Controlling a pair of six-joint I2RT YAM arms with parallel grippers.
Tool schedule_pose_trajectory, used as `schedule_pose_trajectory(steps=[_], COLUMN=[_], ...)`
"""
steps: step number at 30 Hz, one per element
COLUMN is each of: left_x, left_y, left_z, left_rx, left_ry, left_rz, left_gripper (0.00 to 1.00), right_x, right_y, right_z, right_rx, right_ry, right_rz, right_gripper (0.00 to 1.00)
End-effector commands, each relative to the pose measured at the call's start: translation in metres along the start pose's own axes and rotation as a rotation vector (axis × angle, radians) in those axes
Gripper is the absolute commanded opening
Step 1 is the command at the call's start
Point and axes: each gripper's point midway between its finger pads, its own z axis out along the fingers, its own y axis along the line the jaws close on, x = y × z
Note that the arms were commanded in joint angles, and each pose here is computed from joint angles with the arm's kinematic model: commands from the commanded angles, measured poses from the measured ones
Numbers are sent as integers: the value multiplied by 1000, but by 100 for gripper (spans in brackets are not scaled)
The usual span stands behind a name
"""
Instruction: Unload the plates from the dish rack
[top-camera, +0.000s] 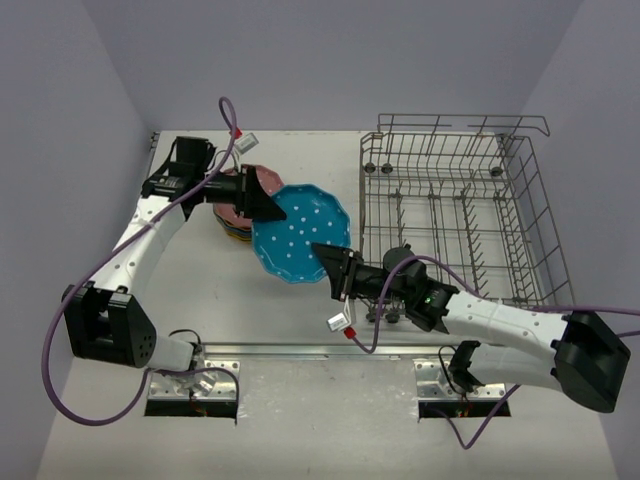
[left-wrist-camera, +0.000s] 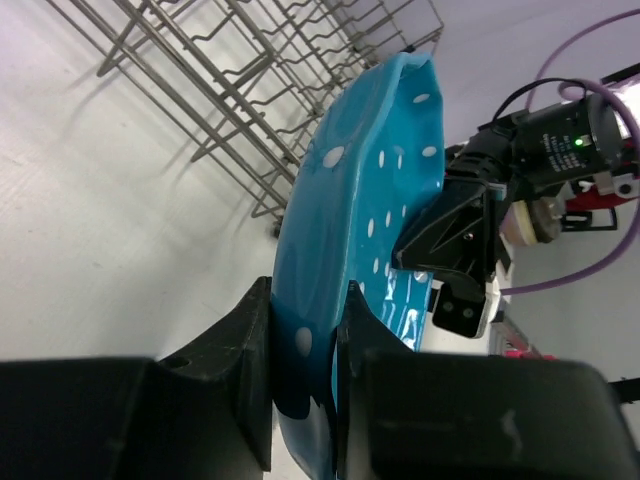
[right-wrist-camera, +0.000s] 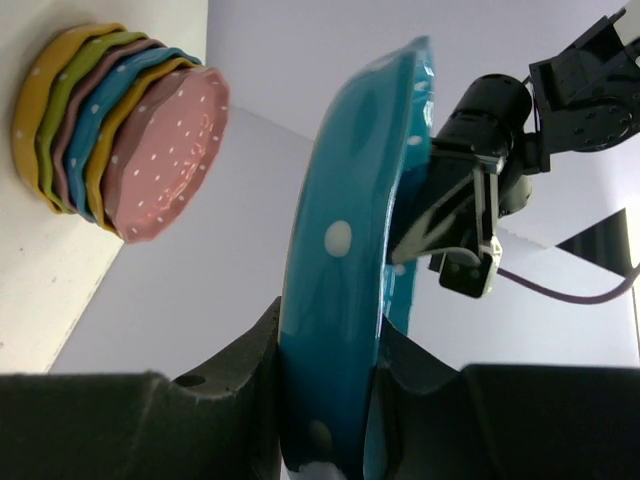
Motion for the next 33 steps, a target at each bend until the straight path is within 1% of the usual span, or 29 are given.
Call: schedule_pose_trajectory(steps=[1, 3, 4, 6, 7, 9, 10, 12, 14, 16, 18, 20, 21, 23, 27, 30, 32, 33], left_x=[1, -5, -9, -22, -31, -55, -57, -80, -91, -102, -106, -107, -108, -108, -106, -106, -107, -107], left_y=[-17, -12, -8, 7, 16, 40, 43, 69, 84, 111, 126, 143, 151, 163, 191, 204, 211, 217], left_z=[2, -5, -9, -21, -27, -46, -52, -71, -78, -90, -94, -96, -98, -100, -101, -102, -103, -105], left_rx=[86, 78, 71, 27, -13, -118, -131, -254, -313, -438, -501, -543, -564, -600, -653, -685, -700, -711], left_ry=[2, -26, -44, -91, -117, -181, -195, -269, -304, -341, -354, -356, -361, -367, -362, -364, -369, -371], left_rz=[84, 54, 35, 1, -9, -11, -27, -50, -63, -72, -77, -83, -86, -92, -124, -128, -130, -134], left_gripper=[0, 0, 0, 0, 0, 0, 0, 0, 0, 0, 0, 0, 0, 0, 0, 0, 0, 0], right_x=[54, 59, 62, 68, 70, 74, 77, 83, 88, 95, 101, 114, 117, 130, 147, 155, 156, 154], right_y=[-97, -92, -90, -86, -84, -79, -79, -74, -70, -64, -58, -57, -49, -50, -31, -29, -28, -22], right_z=[-19, -18, -19, -23, -25, -28, -31, -38, -43, -53, -59, -72, -77, -91, -115, -129, -134, -136], right_rx=[267, 235, 222, 199, 190, 173, 173, 157, 139, 116, 94, 82, 59, 72, 15, 30, 23, 1], right_ry=[205, 224, 237, 270, 286, 312, 330, 366, 401, 450, 494, 572, 607, 668, 765, 808, 819, 827], right_rz=[-79, -56, -46, -25, -14, 9, 18, 61, 86, 152, 203, 295, 353, 494, 663, 731, 754, 792], right_gripper=[34, 68, 81, 96, 99, 99, 99, 99, 99, 99, 99, 99, 99, 99, 99, 99, 99, 99])
